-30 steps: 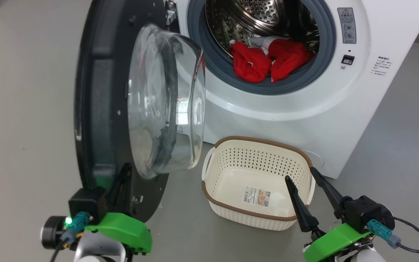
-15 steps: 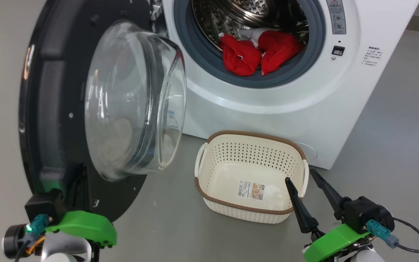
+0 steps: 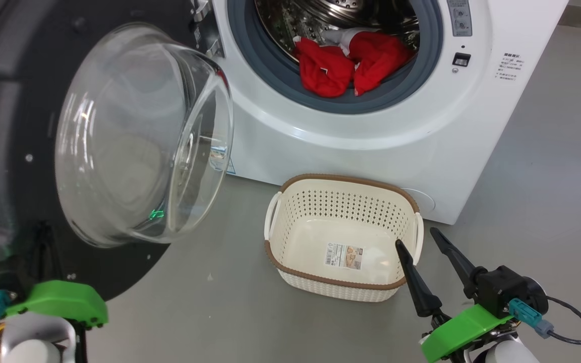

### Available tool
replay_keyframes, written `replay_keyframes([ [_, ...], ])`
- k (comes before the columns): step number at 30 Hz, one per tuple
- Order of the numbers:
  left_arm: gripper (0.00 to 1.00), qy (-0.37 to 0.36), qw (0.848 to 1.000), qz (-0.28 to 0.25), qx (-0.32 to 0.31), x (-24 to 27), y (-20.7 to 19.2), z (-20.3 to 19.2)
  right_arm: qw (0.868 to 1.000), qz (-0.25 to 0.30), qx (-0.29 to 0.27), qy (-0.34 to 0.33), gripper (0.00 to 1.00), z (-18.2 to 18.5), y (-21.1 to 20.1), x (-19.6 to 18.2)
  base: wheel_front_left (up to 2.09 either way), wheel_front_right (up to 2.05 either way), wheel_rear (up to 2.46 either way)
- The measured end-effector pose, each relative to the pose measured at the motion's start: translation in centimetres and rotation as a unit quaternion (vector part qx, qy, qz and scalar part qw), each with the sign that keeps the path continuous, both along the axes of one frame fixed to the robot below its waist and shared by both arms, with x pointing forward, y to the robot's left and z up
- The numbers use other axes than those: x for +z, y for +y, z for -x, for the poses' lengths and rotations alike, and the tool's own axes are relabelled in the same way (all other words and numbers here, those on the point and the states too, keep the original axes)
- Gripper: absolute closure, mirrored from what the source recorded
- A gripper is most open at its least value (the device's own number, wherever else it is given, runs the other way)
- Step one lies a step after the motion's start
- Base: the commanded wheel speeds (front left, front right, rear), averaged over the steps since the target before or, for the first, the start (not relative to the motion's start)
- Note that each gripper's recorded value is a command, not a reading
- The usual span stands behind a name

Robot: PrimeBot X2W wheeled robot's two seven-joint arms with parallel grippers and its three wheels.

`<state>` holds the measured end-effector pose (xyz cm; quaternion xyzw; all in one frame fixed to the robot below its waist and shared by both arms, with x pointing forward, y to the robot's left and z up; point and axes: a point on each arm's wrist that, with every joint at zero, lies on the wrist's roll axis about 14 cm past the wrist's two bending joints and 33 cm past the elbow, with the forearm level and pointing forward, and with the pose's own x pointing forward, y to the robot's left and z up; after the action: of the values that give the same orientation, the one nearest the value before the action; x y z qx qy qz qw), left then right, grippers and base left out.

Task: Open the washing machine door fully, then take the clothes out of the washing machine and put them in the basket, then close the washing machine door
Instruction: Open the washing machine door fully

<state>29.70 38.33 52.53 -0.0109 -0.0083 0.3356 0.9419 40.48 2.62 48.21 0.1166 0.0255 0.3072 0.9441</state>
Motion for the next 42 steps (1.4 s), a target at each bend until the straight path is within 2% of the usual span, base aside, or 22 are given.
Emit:
replay_keyframes([
  [6,1.0,0.007,1.0,-0.012,0.025,0.4,2.5,0.3,1.0,0.004,0.002,0.003,0.0,-0.1,0.1,-0.2,0.0,0.0,0.0],
  [10,1.0,0.005,0.999,0.004,0.037,-0.1,3.7,-0.1,1.0,0.007,0.003,0.005,0.0,-0.3,0.1,-0.5,0.0,0.0,0.0],
  [25,1.0,0.025,0.999,0.013,0.045,-1.4,5.5,-2.6,1.0,0.026,0.006,0.009,0.0,-1.1,0.0,-1.3,0.0,0.0,0.0],
  [42,1.0,0.045,0.995,0.029,0.082,-2.5,7.4,-1.9,1.0,0.028,0.0,0.003,0.0,-1.2,-0.5,-0.7,0.0,0.0,0.0],
])
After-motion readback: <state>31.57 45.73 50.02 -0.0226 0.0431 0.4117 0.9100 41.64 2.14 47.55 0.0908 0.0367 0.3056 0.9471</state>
